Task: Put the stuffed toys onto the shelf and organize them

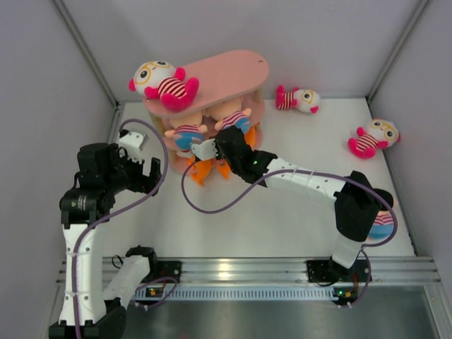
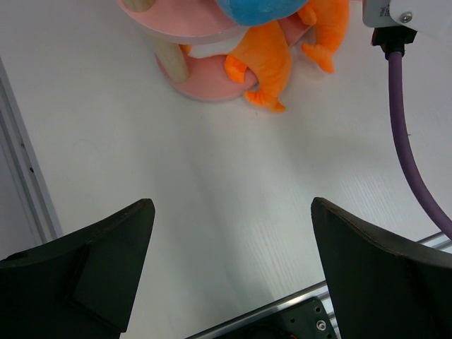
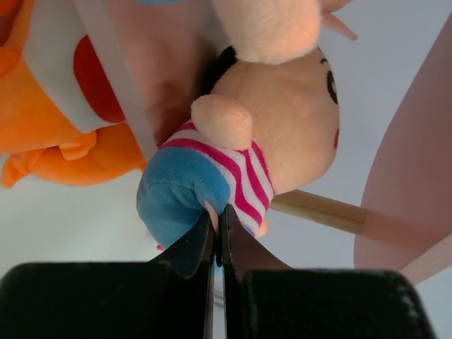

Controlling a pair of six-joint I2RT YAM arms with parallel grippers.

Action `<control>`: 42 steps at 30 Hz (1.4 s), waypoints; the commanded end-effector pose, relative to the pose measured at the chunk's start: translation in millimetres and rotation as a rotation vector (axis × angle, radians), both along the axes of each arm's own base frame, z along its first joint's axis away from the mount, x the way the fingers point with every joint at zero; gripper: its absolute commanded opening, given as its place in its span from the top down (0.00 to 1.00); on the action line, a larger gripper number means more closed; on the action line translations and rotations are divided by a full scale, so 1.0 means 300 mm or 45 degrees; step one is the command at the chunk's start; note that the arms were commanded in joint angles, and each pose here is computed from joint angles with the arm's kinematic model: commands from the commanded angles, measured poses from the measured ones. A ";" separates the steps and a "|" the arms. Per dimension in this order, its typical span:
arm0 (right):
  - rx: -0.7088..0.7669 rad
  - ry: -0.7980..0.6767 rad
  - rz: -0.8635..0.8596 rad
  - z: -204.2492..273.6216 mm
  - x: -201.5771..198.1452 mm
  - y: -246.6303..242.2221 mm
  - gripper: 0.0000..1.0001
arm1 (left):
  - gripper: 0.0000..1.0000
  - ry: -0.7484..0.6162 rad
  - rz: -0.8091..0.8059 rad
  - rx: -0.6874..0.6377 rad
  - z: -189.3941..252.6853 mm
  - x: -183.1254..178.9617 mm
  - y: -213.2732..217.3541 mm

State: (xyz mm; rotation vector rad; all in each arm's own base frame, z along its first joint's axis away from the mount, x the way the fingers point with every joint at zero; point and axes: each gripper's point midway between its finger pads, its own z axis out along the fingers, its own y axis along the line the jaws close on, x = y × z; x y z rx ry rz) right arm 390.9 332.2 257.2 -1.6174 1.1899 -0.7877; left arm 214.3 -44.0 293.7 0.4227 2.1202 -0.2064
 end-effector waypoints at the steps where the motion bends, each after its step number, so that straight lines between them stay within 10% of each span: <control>1: 0.151 -0.148 0.088 0.166 0.015 0.073 1.00 | 0.01 -0.043 -0.002 0.014 0.019 0.008 0.004; 10: 0.100 -0.148 0.218 0.125 0.014 0.137 0.97 | 0.01 -0.043 0.000 0.014 0.019 0.008 0.005; 18: 0.180 -0.112 0.142 0.132 -0.028 0.054 0.42 | 0.01 -0.041 0.000 0.021 0.016 0.009 0.007; 25: 0.435 -0.016 -0.013 0.199 -0.120 -0.102 0.23 | 0.02 -0.031 -0.012 0.005 0.011 0.008 -0.003; 27: 0.470 0.057 -0.046 0.208 -0.176 -0.165 0.01 | 0.01 -0.035 -0.017 0.000 0.015 0.008 -0.005; 35: 1.249 0.574 -0.622 0.091 -0.356 -0.503 0.01 | 0.01 -0.032 -0.033 -0.025 0.016 0.002 -0.018; 42: 2.176 0.301 -1.694 -0.131 -0.313 -1.257 0.01 | 0.01 -0.042 -0.038 -0.039 0.026 -0.007 -0.024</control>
